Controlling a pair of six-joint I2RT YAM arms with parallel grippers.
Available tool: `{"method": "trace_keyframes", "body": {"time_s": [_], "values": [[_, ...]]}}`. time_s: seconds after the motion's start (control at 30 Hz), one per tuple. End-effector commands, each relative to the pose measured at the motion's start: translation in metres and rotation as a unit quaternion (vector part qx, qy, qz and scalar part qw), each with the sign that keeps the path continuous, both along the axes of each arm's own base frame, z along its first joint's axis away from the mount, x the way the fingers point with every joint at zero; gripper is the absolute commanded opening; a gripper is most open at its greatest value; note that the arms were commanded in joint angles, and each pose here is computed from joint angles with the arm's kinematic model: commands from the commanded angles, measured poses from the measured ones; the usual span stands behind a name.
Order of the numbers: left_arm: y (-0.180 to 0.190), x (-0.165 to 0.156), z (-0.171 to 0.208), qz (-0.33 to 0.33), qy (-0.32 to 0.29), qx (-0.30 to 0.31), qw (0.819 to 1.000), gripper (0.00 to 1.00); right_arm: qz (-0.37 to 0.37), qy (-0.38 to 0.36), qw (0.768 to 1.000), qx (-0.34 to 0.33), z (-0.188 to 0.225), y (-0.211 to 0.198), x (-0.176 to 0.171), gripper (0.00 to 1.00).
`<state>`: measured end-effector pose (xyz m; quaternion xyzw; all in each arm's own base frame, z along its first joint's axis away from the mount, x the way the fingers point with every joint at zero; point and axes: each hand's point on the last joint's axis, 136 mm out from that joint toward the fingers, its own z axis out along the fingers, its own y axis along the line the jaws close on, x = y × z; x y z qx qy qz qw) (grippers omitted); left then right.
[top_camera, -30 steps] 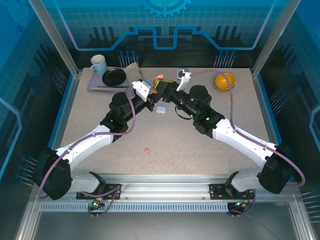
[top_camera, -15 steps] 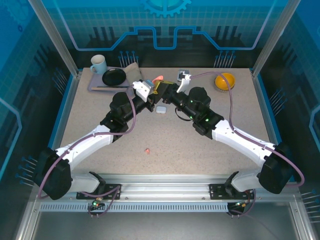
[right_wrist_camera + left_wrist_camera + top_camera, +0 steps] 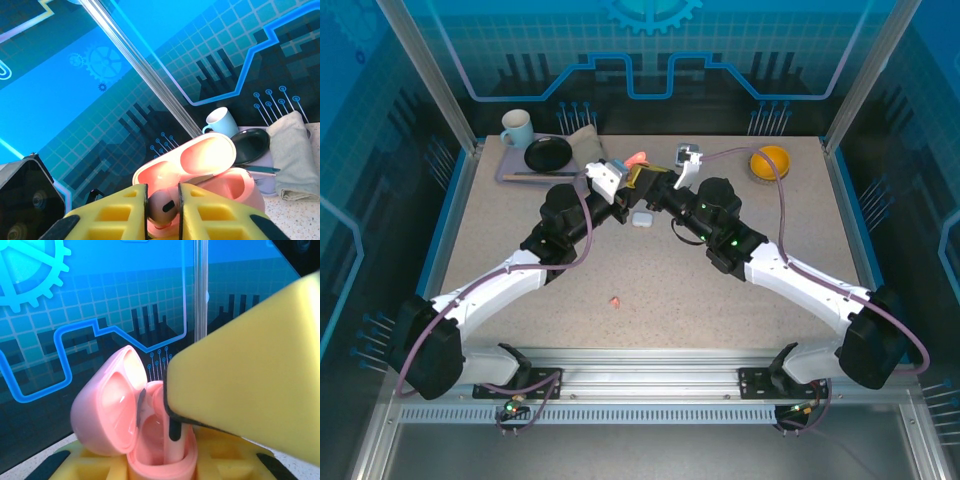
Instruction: Insert wireless bluetooth earbuds into charging case
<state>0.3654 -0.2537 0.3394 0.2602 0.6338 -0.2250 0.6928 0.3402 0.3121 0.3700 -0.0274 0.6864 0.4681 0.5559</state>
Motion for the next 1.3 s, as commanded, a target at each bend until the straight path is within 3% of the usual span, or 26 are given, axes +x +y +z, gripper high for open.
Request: {"method": "trace_keyframes", "body": {"time_s": [0.0, 0.07, 0.4, 0.87, 1.27], "values": [[0.0, -0.003, 0.042, 0.001, -0.042, -0.041, 0.998, 0.0, 0.004, 0.01, 1.0, -0.022, -0.012, 0.005, -0.007, 0.26], [0.0, -0.003, 0.042, 0.0, -0.042, -0.042, 0.998, 0.0, 0.004, 0.012, 1.0, -0.025, -0.011, 0.006, -0.006, 0.34], [0.0, -0.004, 0.038, -0.001, -0.037, -0.044, 0.998, 0.0, -0.004, 0.005, 1.0, -0.025, 0.006, 0.006, 0.001, 0.48], [0.004, -0.003, 0.032, 0.006, -0.025, -0.055, 0.998, 0.0, -0.013, 0.029, 1.0, -0.001, 0.007, 0.01, 0.022, 0.48], [0.005, 0.0, 0.002, 0.008, 0.013, -0.087, 0.996, 0.0, -0.028, 0.042, 0.999, 0.0, 0.0, -0.002, 0.027, 0.49]]}}
